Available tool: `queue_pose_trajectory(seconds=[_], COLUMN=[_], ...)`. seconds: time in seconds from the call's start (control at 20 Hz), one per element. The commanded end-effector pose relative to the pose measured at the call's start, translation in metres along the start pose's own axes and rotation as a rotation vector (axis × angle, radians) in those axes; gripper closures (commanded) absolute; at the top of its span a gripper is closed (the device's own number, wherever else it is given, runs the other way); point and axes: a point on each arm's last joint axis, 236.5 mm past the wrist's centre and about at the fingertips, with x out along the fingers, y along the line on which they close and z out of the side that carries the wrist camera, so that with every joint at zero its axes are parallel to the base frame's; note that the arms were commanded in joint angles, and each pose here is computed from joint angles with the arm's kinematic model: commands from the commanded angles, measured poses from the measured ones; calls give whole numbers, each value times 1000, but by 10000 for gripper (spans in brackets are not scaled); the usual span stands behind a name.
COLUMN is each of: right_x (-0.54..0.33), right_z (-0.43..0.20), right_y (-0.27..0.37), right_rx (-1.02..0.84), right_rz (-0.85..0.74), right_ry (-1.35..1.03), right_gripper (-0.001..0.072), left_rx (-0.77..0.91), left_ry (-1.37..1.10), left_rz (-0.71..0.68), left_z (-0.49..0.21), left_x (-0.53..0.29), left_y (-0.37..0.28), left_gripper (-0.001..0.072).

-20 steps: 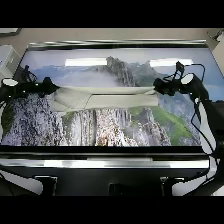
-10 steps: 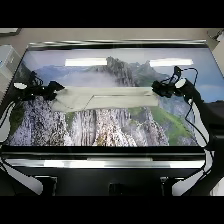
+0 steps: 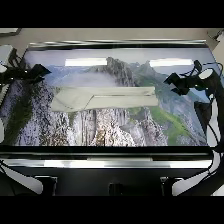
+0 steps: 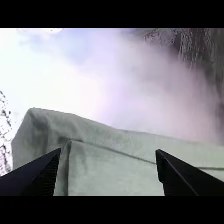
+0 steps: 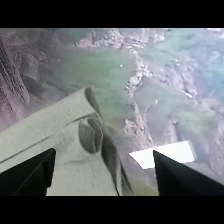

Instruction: Fold the clothes and pants, and hang the long-sleeved shirts on hangers.

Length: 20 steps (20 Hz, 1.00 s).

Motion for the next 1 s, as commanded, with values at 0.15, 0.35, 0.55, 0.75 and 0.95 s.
queue_pose_trajectory(seconds=[0.15,0.35,0.55,0.75,0.95], right_x=[24,47,59,74,81], right_z=[-46,-51,-57,-68,-65], right_y=[15,16,7,2,-2], right_rx=[74,69,85,99,112], right_rz=[175,169,160,153,145], right_ry=[237,235,258,297,282], right_gripper=[0,0,0,0,4], left_rx=[104,157,168,172,172], left_ry=[63,51,91,96,97], left_rz=[262,243,239,236,235], left_z=[-14,-19,-31,-32,-33], left_x=[-82,-97,-96,-95,-94], left_y=[-18,-49,-56,-59,-59], left_gripper=[-7,-6,-7,-7,-7])
